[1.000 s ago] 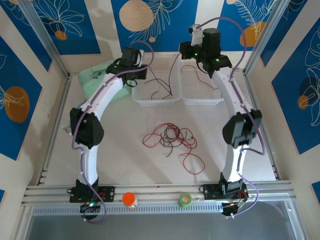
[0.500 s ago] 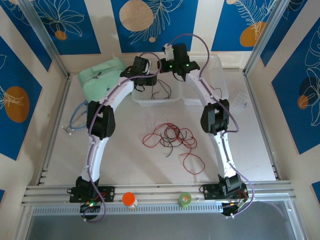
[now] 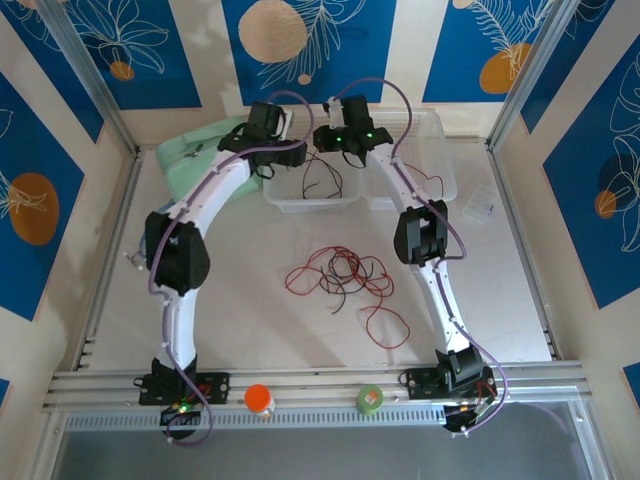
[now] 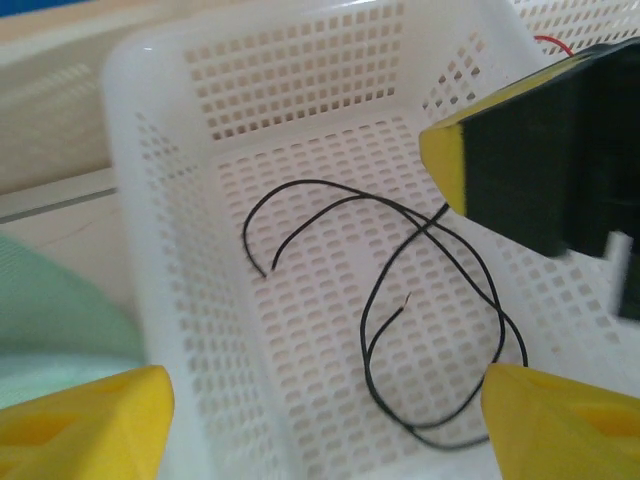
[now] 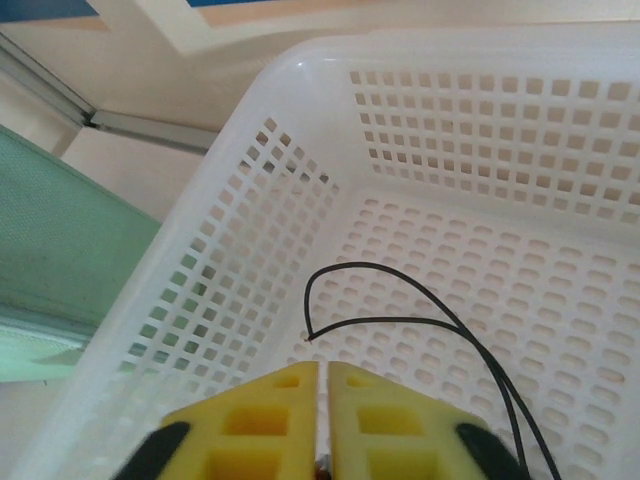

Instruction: Untangle the cables

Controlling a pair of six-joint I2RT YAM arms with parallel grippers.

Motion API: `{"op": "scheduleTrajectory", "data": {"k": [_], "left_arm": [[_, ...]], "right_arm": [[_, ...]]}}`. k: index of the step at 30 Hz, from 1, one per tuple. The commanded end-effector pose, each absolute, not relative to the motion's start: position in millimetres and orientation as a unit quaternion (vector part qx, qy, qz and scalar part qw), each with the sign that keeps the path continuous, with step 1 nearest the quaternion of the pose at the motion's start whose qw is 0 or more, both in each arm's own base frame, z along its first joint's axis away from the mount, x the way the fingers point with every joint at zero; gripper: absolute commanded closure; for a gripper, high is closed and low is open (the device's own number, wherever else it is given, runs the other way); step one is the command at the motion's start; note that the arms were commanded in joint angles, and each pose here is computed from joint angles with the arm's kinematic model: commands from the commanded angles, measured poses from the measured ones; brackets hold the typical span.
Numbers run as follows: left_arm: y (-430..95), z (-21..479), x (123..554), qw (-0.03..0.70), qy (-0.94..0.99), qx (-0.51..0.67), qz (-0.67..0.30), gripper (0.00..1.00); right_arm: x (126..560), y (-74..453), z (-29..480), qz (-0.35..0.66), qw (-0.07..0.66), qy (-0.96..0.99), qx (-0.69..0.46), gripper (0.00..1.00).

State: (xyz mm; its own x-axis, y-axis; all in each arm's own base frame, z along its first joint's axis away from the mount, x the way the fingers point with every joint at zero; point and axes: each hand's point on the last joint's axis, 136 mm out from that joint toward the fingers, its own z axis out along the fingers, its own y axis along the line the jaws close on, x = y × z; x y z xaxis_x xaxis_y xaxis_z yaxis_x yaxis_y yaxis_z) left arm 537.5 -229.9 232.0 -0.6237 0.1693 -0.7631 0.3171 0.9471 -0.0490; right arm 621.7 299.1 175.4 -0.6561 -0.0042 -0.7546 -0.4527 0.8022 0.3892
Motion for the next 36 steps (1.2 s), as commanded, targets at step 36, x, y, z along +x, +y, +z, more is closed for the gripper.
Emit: {"op": "scheduleTrajectory", "data": {"k": [36], "left_arm": [[-309,143,251,0.247,0.902,0.32,-0.152,0.28]], "right_arm": [[314,183,271,0.221,0.386,0.892,-0.076,0.57]]}}
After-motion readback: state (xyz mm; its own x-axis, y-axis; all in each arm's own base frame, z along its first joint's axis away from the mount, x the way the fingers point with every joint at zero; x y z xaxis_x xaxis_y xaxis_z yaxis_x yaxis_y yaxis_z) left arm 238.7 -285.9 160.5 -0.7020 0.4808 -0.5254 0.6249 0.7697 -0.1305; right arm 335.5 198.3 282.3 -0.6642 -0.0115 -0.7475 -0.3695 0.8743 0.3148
